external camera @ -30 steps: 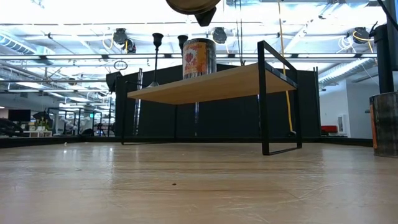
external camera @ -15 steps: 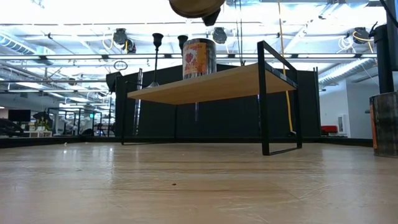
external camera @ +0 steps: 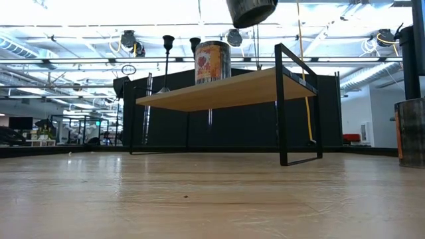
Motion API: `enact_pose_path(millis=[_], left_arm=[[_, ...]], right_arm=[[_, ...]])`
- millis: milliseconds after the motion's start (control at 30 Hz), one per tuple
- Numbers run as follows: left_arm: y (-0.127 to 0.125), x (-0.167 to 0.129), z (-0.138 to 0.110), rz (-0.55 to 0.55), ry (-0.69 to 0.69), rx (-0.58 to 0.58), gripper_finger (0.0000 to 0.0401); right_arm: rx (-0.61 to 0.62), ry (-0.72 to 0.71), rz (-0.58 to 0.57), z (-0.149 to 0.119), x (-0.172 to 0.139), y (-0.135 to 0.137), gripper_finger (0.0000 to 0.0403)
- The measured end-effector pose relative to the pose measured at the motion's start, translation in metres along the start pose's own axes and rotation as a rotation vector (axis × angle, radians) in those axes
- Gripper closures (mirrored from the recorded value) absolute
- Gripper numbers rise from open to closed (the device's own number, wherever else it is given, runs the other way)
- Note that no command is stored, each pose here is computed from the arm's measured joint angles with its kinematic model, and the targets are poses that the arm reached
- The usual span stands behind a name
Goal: Pick & Place candle stick holders
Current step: Put the brown scented candle on the shelf
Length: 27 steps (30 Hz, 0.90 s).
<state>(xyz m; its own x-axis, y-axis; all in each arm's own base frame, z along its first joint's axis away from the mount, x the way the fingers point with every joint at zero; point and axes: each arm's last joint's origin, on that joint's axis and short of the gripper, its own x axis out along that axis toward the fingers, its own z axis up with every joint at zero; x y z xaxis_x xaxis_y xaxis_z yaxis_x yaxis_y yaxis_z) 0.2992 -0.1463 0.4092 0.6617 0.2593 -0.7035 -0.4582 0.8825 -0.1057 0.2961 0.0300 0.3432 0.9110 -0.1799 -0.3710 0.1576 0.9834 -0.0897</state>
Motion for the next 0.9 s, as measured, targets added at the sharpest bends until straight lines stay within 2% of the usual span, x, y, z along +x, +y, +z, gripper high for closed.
enact_pose_path(millis=[200, 367, 533, 667, 900], left_arm=[[-0.006, 0.025, -0.006, -0.012, -0.029, -0.064, 0.0256], [-0.007, 0.045, -0.015, 0.033, -0.069, -0.16, 0.0256], [-0.003, 0.06, -0.027, 0.113, -0.111, -0.281, 0.0256], [-0.001, 0.066, -0.033, 0.151, -0.145, -0.366, 0.0256], [0.0, 0.073, -0.046, 0.191, -0.181, -0.448, 0.0256]], right_arm=[[-0.046, -0.01, -0.129, 0.006, -0.011, -0.041, 0.006], [-0.078, 0.034, -0.208, 0.002, -0.01, -0.074, 0.006], [-0.046, 0.044, -0.158, -0.004, -0.008, -0.104, 0.006], [0.0, 0.043, -0.131, -0.022, -0.001, -0.123, 0.006], [0.117, -0.109, -0.035, -0.061, 0.013, -0.138, 0.006]])
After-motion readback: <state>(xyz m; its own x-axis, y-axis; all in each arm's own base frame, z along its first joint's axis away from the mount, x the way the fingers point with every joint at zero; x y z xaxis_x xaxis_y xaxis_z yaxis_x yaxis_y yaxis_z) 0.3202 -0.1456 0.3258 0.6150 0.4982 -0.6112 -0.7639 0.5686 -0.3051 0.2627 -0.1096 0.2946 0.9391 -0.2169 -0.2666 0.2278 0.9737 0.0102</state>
